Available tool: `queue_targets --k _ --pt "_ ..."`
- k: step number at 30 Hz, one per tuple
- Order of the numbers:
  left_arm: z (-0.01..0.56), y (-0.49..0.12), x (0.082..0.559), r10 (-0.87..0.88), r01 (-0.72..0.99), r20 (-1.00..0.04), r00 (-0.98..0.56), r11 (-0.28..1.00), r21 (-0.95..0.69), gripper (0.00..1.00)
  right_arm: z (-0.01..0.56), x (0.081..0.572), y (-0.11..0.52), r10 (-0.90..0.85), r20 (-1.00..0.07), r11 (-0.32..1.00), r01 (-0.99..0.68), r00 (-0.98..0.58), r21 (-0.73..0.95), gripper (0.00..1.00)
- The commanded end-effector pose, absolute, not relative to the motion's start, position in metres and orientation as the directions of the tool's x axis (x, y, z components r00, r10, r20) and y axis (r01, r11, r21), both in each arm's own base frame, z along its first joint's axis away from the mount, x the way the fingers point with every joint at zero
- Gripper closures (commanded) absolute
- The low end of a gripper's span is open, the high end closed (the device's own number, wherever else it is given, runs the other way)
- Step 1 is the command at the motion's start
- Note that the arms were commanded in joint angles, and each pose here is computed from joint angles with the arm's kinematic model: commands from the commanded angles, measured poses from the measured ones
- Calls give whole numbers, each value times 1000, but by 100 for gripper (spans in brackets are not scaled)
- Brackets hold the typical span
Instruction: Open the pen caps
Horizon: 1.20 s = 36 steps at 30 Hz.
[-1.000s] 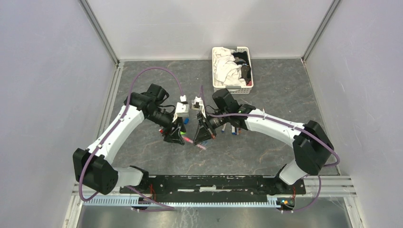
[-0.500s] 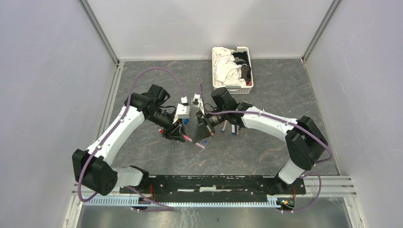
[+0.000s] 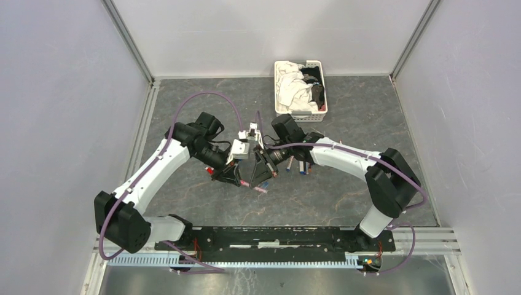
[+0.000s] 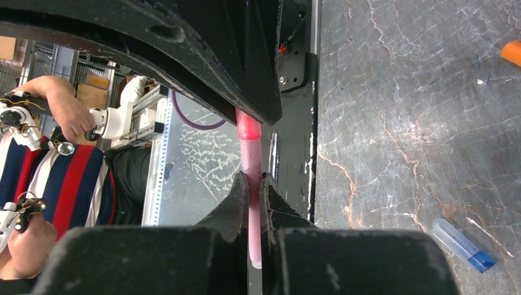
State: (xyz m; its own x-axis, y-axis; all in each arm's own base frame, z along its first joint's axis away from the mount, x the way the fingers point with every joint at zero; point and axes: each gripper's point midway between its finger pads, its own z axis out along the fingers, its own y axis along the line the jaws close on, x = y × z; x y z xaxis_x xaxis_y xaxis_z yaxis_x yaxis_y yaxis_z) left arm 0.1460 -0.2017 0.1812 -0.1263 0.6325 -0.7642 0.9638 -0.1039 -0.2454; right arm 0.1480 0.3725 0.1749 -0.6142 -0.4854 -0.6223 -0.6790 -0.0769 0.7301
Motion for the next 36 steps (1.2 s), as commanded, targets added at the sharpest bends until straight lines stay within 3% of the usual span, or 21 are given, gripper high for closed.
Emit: queue_targets --k 1,6,13,18,22,31,36 --pt "184 -205 147 628 974 -775 -72 -124 -190 98 204 157 384 -429 -680 -132 -703 -595 698 88" --pt "194 -210 149 601 978 -796 -73 -114 -176 98 205 152 388 -398 -670 -144 -679 -627 720 69" --pt "207 -217 152 565 977 -821 -88 -112 -182 98 205 144 389 -352 -648 -178 -631 -676 755 64" --pt "207 -218 150 559 975 -824 -93 -116 -189 98 226 142 391 -296 -650 -238 -605 -699 759 75" --pt "203 -215 150 573 975 -814 -93 -112 -191 98 226 144 392 -303 -650 -232 -608 -697 759 100" --pt "184 -192 158 675 980 -733 -86 -77 -186 98 163 152 364 -443 -611 5 -683 -656 730 100" --pt "187 -159 168 699 982 -709 -95 -51 -182 98 139 142 339 -483 -577 75 -687 -659 722 100"
